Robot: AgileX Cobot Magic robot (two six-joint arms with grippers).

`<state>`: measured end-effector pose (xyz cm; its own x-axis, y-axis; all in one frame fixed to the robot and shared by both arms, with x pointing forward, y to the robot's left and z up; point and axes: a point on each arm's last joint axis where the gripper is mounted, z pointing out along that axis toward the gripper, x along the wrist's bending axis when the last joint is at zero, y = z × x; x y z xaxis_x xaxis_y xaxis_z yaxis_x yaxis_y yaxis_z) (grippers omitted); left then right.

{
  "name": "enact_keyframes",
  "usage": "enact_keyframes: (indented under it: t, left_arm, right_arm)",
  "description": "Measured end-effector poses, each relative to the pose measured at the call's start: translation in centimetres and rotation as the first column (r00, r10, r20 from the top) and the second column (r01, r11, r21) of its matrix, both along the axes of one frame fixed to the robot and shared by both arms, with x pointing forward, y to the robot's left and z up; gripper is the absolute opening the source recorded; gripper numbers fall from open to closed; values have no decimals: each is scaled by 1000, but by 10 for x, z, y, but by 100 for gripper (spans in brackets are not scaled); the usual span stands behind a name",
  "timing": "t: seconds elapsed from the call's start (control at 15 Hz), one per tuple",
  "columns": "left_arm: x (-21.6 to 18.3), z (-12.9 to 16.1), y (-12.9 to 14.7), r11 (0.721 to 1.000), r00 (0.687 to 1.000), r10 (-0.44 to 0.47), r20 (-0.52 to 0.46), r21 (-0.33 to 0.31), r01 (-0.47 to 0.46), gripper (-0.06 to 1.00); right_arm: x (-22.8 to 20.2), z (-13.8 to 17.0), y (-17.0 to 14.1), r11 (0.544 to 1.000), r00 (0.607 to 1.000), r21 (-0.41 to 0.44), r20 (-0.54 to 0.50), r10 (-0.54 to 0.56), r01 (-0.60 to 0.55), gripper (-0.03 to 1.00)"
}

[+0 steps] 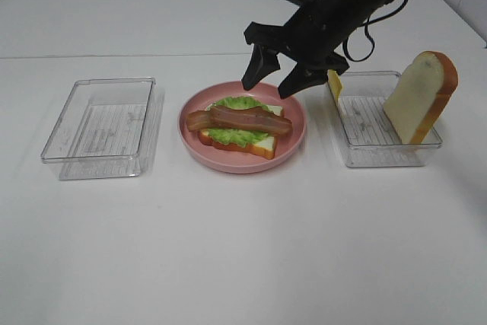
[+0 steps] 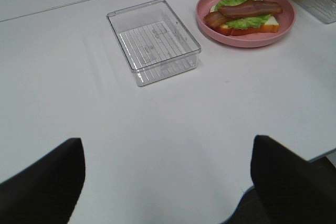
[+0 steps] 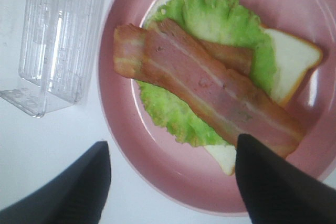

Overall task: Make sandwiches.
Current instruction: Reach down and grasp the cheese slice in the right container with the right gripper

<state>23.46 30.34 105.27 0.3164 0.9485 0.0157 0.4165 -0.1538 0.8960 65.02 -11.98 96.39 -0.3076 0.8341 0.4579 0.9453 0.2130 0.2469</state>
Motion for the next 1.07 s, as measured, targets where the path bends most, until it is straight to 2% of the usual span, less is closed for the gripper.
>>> enact_keyframes:
  t: [0.2, 0.4, 0.53, 0.67, 1.07]
  left_arm:
    - [0, 0, 0, 1000, 1000, 0, 0, 0, 0, 81]
    - [0, 0, 0, 1000, 1000, 0, 0, 0, 0, 81]
    - [0, 0, 0, 1000, 1000, 0, 0, 0, 0, 81]
    - [0, 0, 0, 1000, 1000, 0, 0, 0, 0, 81]
    - [0, 0, 0, 1000, 1000, 0, 0, 0, 0, 81]
  right_arm:
    - [2, 29, -4, 999, 995, -33, 97, 24, -21, 65]
    - [7, 49, -18, 980, 987, -198, 162, 16, 17, 68]
    - [12, 49, -30, 943, 981, -325, 194, -8, 72, 69]
    - [15, 47, -38, 910, 975, -398, 222, -22, 111, 69]
    - [32, 6, -54, 893, 984, -426, 160, -83, 145, 69]
